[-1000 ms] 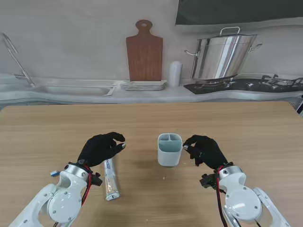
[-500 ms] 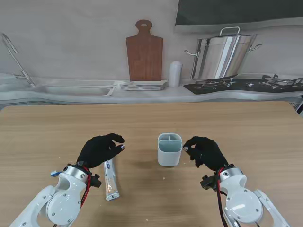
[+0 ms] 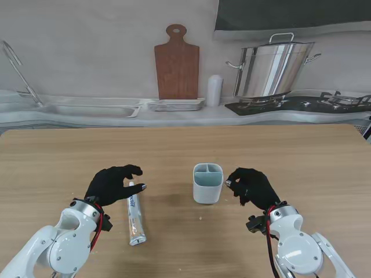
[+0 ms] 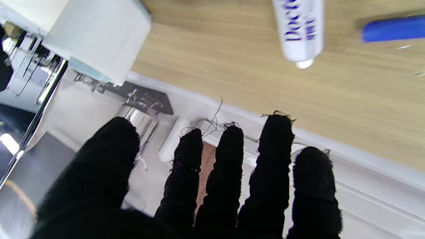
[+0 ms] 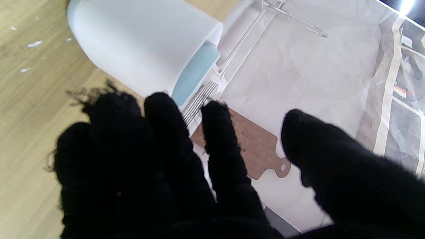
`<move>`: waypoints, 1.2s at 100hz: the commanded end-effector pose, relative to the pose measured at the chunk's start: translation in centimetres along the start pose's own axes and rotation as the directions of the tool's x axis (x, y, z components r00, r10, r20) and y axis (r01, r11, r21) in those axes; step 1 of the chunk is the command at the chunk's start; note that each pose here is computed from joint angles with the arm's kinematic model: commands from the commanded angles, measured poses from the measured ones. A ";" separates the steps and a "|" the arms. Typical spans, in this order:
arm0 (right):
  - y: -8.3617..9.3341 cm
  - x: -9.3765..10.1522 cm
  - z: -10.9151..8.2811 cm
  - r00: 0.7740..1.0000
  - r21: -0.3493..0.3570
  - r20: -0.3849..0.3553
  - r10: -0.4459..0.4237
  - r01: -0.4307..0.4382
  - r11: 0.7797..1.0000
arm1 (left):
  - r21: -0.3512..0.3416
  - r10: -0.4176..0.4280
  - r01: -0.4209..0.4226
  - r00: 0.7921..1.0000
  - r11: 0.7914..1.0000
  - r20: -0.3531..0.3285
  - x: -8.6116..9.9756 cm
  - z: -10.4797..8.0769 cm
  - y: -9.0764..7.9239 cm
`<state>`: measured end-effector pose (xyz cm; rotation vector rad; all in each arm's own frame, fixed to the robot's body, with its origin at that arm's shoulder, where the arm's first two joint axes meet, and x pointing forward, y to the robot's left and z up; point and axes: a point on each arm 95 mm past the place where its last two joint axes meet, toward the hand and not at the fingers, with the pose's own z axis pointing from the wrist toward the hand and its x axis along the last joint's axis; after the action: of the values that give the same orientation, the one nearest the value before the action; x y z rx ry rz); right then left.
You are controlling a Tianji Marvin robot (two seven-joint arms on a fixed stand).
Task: Organize toothpaste and toothbrush
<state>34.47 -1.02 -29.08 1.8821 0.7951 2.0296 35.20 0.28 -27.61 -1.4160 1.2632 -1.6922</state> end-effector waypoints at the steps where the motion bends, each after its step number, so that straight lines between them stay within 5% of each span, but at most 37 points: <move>1: -0.4 0.1 -0.4 1.000 0.012 -0.001 0.004 -0.004 1.000 | -0.033 0.022 -0.022 1.000 0.999 0.003 -0.1 -0.6 -0.5; 38: -0.3 0.2 -0.7 1.000 0.006 -0.004 0.001 -0.001 1.000 | -0.221 0.185 -0.161 0.978 0.962 0.091 -1.5 -1.6 0.2; 73: -0.4 0.2 -0.9 1.000 0.015 -0.008 0.001 -0.001 1.000 | -0.361 0.295 -0.223 0.943 0.905 0.155 -1.8 1.2 1.3; 120: -0.2 0.2 -1.0 1.000 0.010 -0.015 -0.001 0.001 1.000 | -0.423 0.373 -0.264 0.906 0.867 0.198 -2.5 3.3 2.2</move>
<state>33.84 -1.25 -28.78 1.8651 0.7893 2.0445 38.43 0.71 -30.78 -1.4831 1.6152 -1.0269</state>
